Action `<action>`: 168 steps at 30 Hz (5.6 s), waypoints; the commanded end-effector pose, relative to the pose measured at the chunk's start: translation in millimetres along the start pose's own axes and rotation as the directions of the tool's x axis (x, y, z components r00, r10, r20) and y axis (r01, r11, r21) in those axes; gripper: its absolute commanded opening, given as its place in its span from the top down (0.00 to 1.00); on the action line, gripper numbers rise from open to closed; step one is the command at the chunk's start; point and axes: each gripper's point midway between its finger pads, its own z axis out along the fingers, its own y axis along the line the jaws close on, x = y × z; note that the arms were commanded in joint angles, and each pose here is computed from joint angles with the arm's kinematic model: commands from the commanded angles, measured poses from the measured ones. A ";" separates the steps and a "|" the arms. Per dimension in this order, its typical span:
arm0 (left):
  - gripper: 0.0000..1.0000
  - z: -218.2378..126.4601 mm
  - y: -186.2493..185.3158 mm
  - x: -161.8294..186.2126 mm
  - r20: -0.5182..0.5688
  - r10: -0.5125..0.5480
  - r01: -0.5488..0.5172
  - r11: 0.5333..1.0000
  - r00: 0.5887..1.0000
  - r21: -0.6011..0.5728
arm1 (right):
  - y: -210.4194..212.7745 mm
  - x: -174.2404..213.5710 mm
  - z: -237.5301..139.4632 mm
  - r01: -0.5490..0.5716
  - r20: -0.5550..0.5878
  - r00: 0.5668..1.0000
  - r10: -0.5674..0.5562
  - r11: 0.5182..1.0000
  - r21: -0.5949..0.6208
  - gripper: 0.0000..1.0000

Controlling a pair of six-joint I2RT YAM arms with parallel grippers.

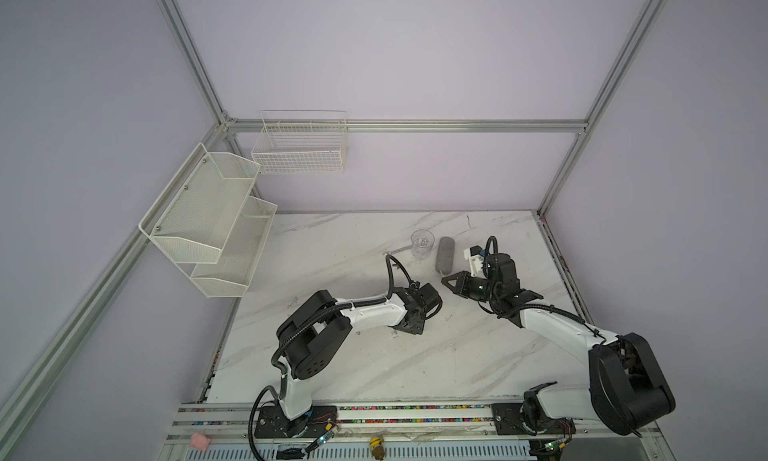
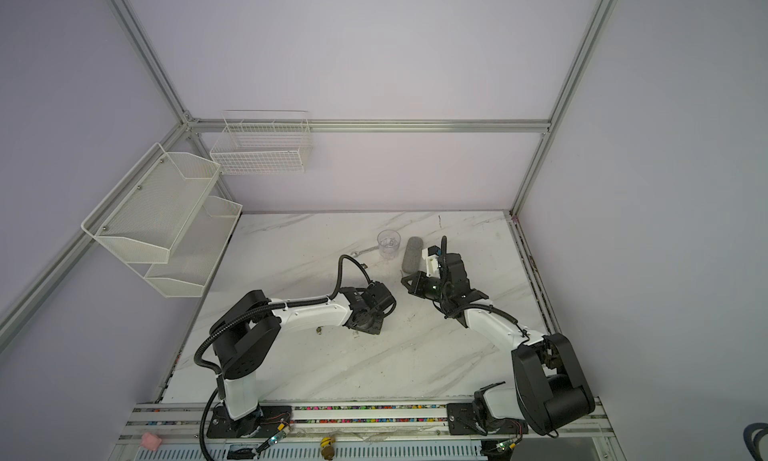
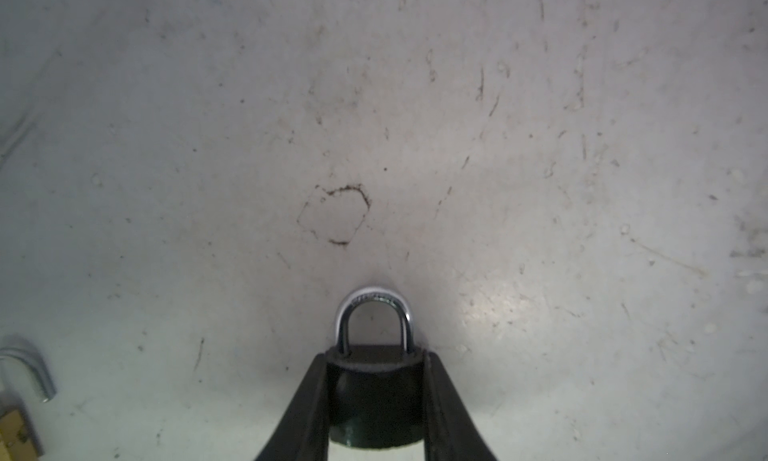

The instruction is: Unlock with the key

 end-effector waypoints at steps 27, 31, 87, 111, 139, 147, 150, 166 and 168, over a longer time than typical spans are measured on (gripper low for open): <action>1.00 -144.8 53.7 -85.8 0.322 -0.495 0.349 0.839 0.807 0.417 | 16.9 8.9 -12.0 0.032 0.045 0.998 -0.038 0.991 0.133 1.00; 1.00 -150.1 62.0 -98.2 0.326 -0.579 0.407 0.786 0.747 0.464 | 25.5 25.2 -3.6 0.064 0.041 0.997 -0.072 0.985 0.158 1.00; 1.00 -163.0 69.3 -129.1 0.337 -0.709 0.503 0.688 0.619 0.523 | 125.8 56.6 53.7 0.145 0.122 0.984 -0.131 0.982 -0.117 1.00; 1.00 -173.3 72.7 -131.2 0.349 -0.725 0.505 0.674 0.594 0.539 | 121.8 63.1 50.3 0.199 0.107 0.976 -0.187 0.973 -0.113 1.00; 1.00 -181.8 75.8 -131.0 0.349 -0.746 0.506 0.650 0.567 0.567 | 126.1 61.9 48.1 0.268 0.115 0.960 -0.256 0.958 -0.099 1.00; 1.00 -181.5 75.9 -129.5 0.348 -0.746 0.504 0.649 0.567 0.570 | 132.6 59.8 48.8 0.272 0.123 0.958 -0.258 0.955 -0.119 1.00; 1.00 -180.9 74.9 -129.8 0.346 -0.746 0.503 0.649 0.569 0.570 | 136.4 56.7 47.0 0.273 0.132 0.957 -0.257 0.954 -0.122 1.00; 1.00 -180.9 71.5 -128.3 0.339 -0.741 0.496 0.651 0.579 0.575 | 137.4 50.1 50.7 0.272 0.146 0.956 -0.256 0.957 -0.099 1.00; 1.00 -180.6 70.5 -128.2 0.337 -0.740 0.495 0.651 0.582 0.575 | 139.4 46.8 49.4 0.273 0.153 0.954 -0.258 0.958 -0.092 1.00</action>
